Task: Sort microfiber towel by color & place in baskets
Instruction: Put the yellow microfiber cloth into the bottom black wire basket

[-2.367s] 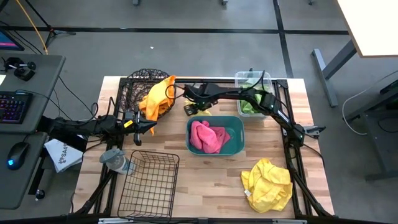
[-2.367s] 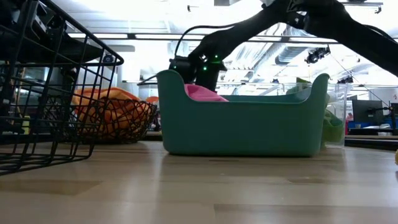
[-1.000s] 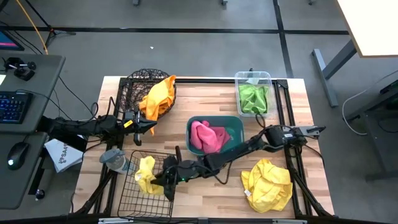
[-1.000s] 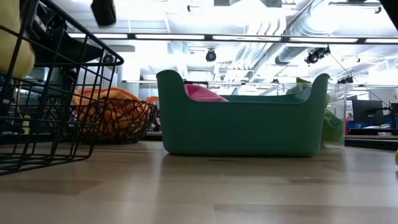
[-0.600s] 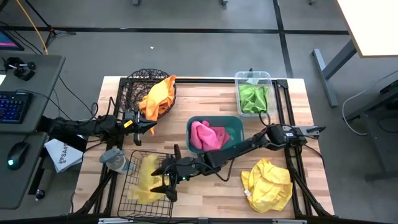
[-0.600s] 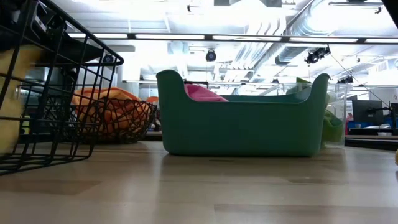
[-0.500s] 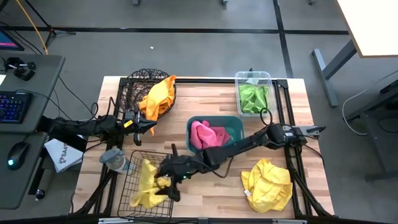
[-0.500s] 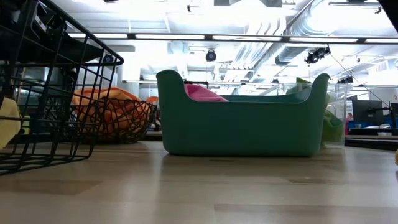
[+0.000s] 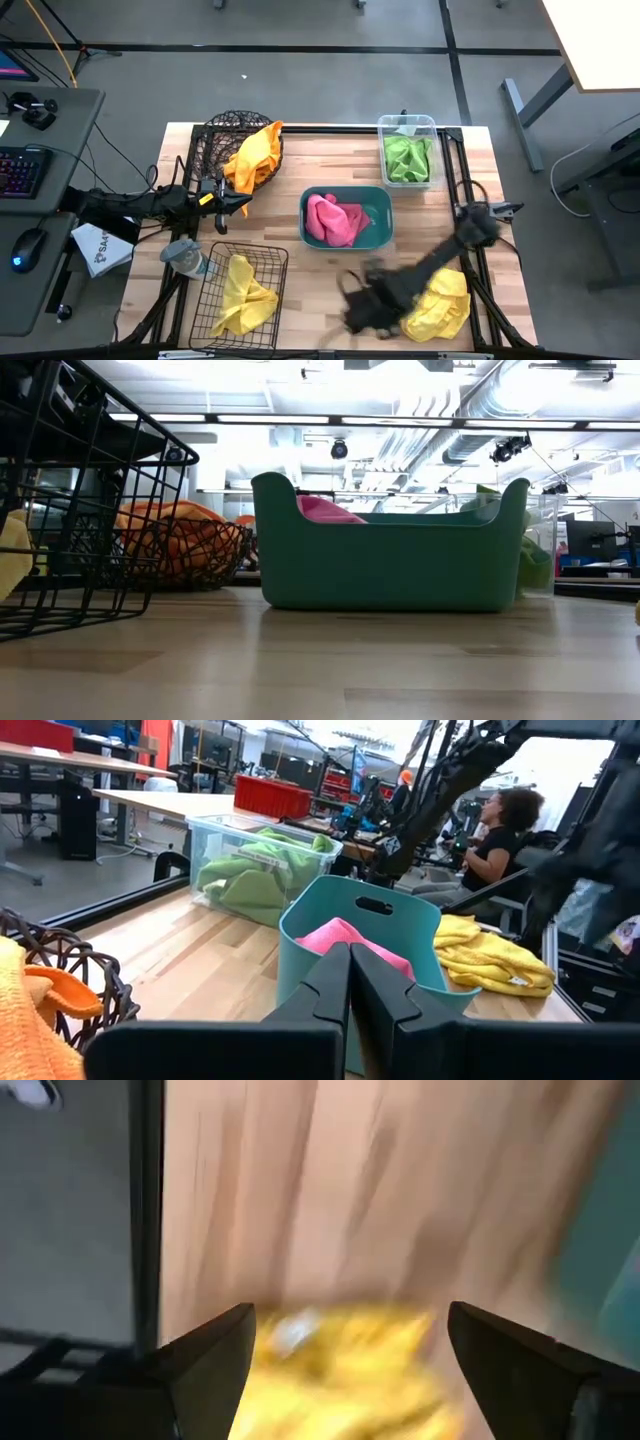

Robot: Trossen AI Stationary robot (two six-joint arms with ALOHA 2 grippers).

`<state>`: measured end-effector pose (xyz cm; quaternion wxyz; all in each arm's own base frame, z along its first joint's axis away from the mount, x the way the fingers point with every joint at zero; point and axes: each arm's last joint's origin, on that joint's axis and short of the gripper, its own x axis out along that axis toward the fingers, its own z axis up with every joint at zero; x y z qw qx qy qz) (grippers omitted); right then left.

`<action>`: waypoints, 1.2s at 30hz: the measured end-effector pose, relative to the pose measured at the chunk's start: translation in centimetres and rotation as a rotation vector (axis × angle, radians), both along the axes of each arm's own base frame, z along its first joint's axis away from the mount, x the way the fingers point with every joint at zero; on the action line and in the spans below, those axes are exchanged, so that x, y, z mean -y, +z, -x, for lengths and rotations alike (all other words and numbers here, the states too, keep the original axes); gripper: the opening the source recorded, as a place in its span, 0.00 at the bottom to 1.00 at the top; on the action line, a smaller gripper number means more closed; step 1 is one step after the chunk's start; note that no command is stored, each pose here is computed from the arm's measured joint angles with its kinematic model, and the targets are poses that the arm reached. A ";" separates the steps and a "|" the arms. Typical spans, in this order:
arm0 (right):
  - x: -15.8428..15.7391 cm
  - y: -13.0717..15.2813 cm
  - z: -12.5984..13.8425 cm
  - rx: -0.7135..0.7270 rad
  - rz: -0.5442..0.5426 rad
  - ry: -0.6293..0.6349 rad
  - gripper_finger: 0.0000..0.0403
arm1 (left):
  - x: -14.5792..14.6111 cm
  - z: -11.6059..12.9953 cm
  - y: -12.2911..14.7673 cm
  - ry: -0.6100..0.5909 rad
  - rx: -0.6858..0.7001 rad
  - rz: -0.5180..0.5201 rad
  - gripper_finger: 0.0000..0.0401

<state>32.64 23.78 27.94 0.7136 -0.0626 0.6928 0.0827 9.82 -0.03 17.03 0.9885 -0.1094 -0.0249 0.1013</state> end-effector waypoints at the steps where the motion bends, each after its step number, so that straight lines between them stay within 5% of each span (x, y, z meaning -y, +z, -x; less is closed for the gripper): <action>1: -0.3 -0.9 1.5 -0.031 0.004 -0.048 0.80 | 0.0 0.0 0.0 0.000 0.000 0.000 0.00; 6: -0.6 -4.3 8.6 -0.127 -0.064 -0.464 0.79 | 0.0 0.0 0.0 -0.001 -0.001 0.000 0.00; 9: 0.2 -5.2 12.3 -0.162 -0.007 -0.761 0.78 | 0.0 0.0 0.0 -0.001 0.000 0.000 0.00; 14: 1.1 -6.1 15.5 -0.126 0.077 -1.015 0.78 | 0.0 0.0 0.0 -0.002 0.000 0.000 0.00; 23: 2.4 -8.7 16.4 -0.130 0.195 -1.079 0.75 | 0.0 0.0 0.0 -0.002 0.000 0.000 0.00; 26: 2.7 -9.0 16.4 -0.133 0.209 -1.077 0.58 | 0.0 0.0 0.0 -0.002 0.000 0.000 0.00; 31: 2.4 -8.2 16.2 -0.102 0.187 -0.997 0.06 | 0.0 0.0 0.0 -0.002 -0.001 0.000 0.00; 36: 2.1 -3.5 15.8 -0.056 0.164 -0.946 0.02 | 0.0 0.0 0.0 -0.002 0.000 0.000 0.00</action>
